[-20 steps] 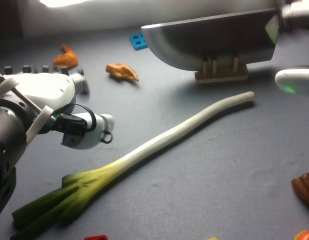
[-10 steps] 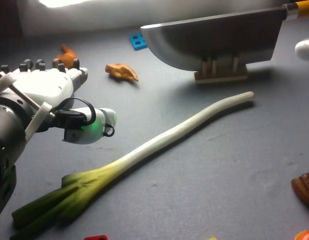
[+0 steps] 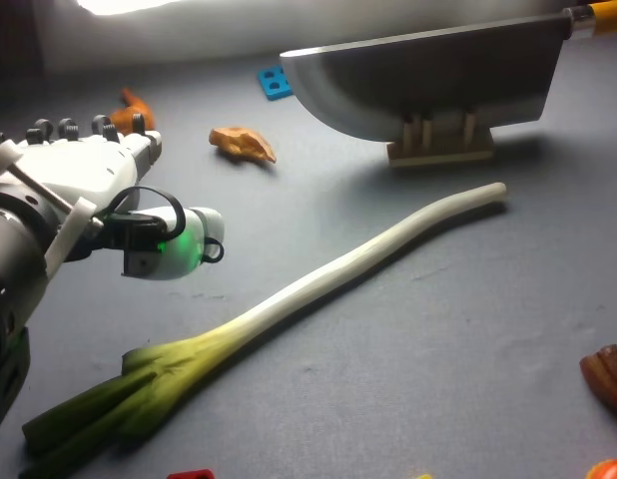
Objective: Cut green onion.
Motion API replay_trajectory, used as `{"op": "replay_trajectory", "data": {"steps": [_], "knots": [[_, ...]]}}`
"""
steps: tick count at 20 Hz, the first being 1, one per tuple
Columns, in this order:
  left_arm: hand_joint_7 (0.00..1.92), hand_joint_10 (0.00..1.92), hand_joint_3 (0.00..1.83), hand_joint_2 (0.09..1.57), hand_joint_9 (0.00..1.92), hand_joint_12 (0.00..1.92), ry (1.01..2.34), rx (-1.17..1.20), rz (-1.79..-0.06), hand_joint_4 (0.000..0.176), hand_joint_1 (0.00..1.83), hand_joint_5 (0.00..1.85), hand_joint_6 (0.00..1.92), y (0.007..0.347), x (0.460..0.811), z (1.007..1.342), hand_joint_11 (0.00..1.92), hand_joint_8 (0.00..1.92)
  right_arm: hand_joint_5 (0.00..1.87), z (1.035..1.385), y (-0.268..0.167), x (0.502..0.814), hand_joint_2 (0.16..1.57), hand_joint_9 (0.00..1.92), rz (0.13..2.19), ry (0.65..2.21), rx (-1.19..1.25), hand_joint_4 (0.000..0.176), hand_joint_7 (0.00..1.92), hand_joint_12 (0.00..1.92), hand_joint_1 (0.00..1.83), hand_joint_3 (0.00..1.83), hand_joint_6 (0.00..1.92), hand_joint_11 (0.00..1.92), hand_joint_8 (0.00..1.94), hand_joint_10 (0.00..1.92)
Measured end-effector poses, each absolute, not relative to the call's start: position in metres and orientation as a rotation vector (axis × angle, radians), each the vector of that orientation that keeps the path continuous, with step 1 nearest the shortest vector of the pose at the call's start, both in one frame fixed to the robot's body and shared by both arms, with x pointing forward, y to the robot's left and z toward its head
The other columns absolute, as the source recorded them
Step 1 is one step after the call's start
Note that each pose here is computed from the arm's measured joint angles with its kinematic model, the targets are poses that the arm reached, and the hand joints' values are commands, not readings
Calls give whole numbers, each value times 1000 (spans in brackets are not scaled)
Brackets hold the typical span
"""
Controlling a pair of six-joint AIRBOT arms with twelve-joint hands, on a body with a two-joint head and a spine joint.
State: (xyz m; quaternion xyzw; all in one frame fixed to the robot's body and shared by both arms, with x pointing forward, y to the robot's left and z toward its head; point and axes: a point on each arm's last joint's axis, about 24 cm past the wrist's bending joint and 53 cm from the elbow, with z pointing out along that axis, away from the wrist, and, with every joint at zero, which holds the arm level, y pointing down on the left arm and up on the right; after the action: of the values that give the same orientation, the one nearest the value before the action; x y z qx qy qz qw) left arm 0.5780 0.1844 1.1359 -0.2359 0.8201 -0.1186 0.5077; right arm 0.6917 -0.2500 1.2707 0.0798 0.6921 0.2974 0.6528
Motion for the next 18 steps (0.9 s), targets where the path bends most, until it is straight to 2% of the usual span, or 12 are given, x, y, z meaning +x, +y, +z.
{"op": "replay_trajectory", "data": {"steps": [4, 5, 7, 8, 9, 11, 15, 18], "knots": [[28, 1, 0, 1352, 28, 175, 1994, -588, -275, 48, 117, 24, 5, 183, 568, 1133, 0, 0, 0, 1256, -261, 714, 1018, 0, 632, 1603, 187, 14, 0, 0, 1269, 0, 0, 0, 0, 0], [47, 5, 0, 1334, 40, 180, 1999, -603, -270, 54, 161, 30, 6, 183, 564, 1133, 0, 6, 0, 1252, -270, 727, 1041, 0, 616, 1604, 208, 15, 0, 0, 1282, 0, 0, 0, 0, 0], [56, 5, 0, 1326, 44, 181, 2002, -607, -277, 54, 159, 35, 6, 180, 560, 1134, 0, 7, 0, 1248, -271, 736, 1034, 0, 611, 1602, 217, 17, 0, 0, 1305, 0, 0, 0, 0, 0], [70, 6, 0, 1326, 52, 215, 2006, -611, -280, 51, 147, 46, 7, 179, 558, 1133, 0, 7, 0, 1243, -270, 741, 1042, 0, 605, 1608, 218, 23, 0, 0, 1296, 0, 0, 0, 0, 0], [68, 2, 0, 1325, 45, 180, 2012, -622, -272, 47, 164, 48, 4, 181, 557, 1131, 0, 3, 0, 1236, -269, 744, 1047, 0, 605, 1620, 212, 29, 0, 0, 1296, 0, 0, 0, 0, 0], [85, 5, 0, 1319, 60, 228, 2018, -659, -256, 44, 185, 65, 6, 186, 554, 1128, 0, 4, 0, 1226, -268, 747, 1071, 0, 611, 1649, 189, 29, 0, 0, 1258, 0, 0, 0, 0, 0], [70, 1, 2, 1331, 53, 236, 2005, -688, -265, 46, 142, 49, 1, 187, 553, 1128, 0, 1, 0, 1230, -292, 760, 1064, 0, 614, 1613, 215, 30, 0, 0, 1265, 0, 0, 0, 0, 0], [84, 3, 0, 1328, 64, 287, 2015, -700, -276, 49, 148, 43, 3, 186, 547, 1121, 0, 3, 0, 1211, -299, 772, 1032, 0, 612, 1645, 231, 32, 0, 0, 1278, 0, 0, 0, 0, 0]]}}
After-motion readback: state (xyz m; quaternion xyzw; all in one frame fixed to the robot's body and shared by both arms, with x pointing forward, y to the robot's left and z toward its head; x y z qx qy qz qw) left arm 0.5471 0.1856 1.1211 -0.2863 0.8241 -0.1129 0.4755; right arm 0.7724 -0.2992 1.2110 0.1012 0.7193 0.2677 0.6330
